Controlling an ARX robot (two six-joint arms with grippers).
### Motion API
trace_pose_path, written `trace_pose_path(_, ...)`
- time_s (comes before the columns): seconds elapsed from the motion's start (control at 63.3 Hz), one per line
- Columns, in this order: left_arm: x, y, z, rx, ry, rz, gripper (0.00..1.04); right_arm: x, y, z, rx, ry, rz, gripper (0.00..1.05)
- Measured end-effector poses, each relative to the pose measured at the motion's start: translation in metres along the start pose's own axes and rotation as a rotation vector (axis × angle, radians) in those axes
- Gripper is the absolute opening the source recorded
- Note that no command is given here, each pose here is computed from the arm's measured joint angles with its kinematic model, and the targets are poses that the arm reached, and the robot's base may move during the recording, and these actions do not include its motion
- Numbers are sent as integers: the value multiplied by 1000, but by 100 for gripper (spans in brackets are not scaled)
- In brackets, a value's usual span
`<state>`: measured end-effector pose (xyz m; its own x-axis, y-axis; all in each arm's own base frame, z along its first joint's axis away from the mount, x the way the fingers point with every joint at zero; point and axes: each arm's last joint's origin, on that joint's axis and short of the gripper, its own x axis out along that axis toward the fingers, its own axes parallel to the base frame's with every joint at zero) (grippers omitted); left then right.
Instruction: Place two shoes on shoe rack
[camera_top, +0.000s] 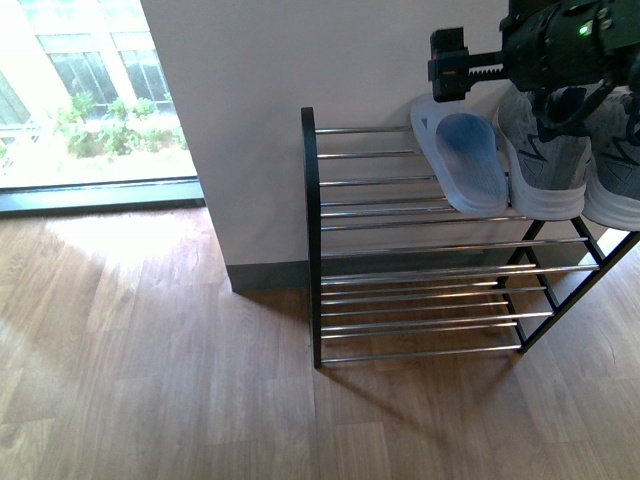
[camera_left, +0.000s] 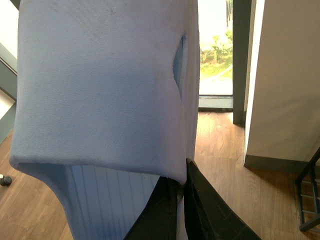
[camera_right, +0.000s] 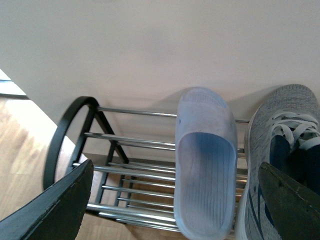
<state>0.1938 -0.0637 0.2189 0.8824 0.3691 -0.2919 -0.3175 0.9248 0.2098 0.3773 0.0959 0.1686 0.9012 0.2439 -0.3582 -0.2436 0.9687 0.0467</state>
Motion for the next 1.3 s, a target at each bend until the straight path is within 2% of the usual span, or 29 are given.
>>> trace_pose_path(0.237,0,0,0,0,0,0,2,-79,-6,7,79,-130,109,96)
trace_pose_path(0.426,0,0,0,0,0,0,2,-137,-11,-11,107,-225,145,96)
trace_pose_path(0.521,0,0,0,0,0,0,2,-155,-13,-25,135,-244,148,96)
trace_pose_path(0.648,0,0,0,0,0,0,2,-156,-14,-28,145,-242,140,96)
trace_pose_path(0.742,0,0,0,0,0,0,2,-161,-15,-31,87,-344,-73,83)
trace_pose_path(0.805,0,0,0,0,0,0,2,-170,-19,-38,56,-369,-209,71)
trace_pose_path(0.884,0,0,0,0,0,1,2,-179,-23,-46,35,-368,-242,59)
trace_pose_path(1.137,0,0,0,0,0,0,2,-200,-28,-63,9,-359,-245,22)
trace_pose_path(1.2,0,0,0,0,0,0,2,-205,-28,-67,7,-361,-245,11)
trace_pose_path(1.232,0,0,0,0,0,0,2,-209,-29,-70,5,-361,-243,2)
trace_pose_path(1.295,0,0,0,0,0,0,2,-215,-31,-74,2,-357,-245,1)
